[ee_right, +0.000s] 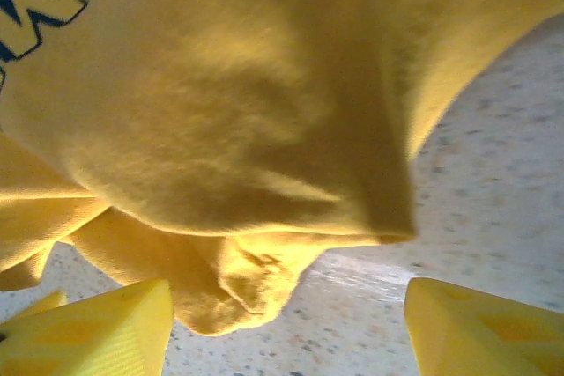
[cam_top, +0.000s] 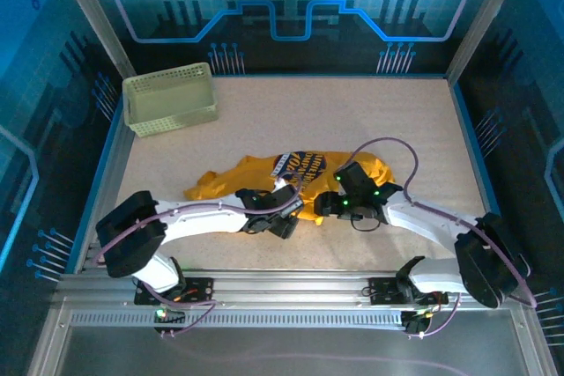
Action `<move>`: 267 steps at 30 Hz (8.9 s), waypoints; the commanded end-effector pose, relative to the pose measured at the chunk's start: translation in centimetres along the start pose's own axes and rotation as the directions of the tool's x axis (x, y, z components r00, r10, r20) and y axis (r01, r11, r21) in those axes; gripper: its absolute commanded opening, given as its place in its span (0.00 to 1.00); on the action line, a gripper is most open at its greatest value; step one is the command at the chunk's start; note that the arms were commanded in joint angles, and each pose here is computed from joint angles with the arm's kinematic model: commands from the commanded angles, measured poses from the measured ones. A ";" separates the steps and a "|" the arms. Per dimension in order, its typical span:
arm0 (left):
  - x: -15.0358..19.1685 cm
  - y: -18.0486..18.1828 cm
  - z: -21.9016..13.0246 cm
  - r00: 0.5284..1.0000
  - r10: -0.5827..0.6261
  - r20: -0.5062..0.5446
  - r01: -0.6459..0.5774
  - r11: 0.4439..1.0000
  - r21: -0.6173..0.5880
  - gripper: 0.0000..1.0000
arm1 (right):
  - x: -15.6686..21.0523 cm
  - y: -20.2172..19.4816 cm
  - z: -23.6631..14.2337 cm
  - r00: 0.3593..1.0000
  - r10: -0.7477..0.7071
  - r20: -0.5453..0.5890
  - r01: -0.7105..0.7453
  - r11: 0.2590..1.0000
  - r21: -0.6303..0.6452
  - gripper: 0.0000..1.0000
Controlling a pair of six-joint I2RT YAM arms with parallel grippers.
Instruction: Fold the inside-out t-shirt
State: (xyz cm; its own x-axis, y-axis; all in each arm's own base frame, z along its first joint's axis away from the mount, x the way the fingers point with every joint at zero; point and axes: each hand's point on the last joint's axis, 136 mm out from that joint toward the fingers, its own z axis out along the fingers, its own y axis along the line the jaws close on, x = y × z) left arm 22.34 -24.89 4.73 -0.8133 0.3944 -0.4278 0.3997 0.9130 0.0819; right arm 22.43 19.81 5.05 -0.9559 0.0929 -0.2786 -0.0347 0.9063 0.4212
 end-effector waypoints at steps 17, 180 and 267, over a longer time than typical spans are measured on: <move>-6.3 2.4 -7.6 0.930 -0.251 0.268 0.167 0.939 0.300 0.00 | -3.1 -2.5 -5.5 0.955 -0.256 0.149 0.204 0.933 0.297 0.00; -8.0 11.1 -1.8 0.848 -0.528 0.050 0.514 0.842 0.167 0.72 | -5.7 7.9 -3.5 0.869 -0.494 0.029 0.488 0.865 0.116 0.53; -12.5 10.3 -6.8 0.765 -0.633 0.121 0.518 0.716 0.468 0.00 | -7.0 11.1 -0.7 0.782 -0.603 0.156 0.577 0.796 0.185 0.53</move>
State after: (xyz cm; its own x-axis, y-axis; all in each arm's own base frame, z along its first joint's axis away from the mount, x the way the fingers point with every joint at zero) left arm 34.05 -19.70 16.38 -0.8364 -0.3005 -0.4585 0.0315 0.8087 -0.5874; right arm 27.52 28.69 12.06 -0.6881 -0.3952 -0.6086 -0.5264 0.8491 0.0439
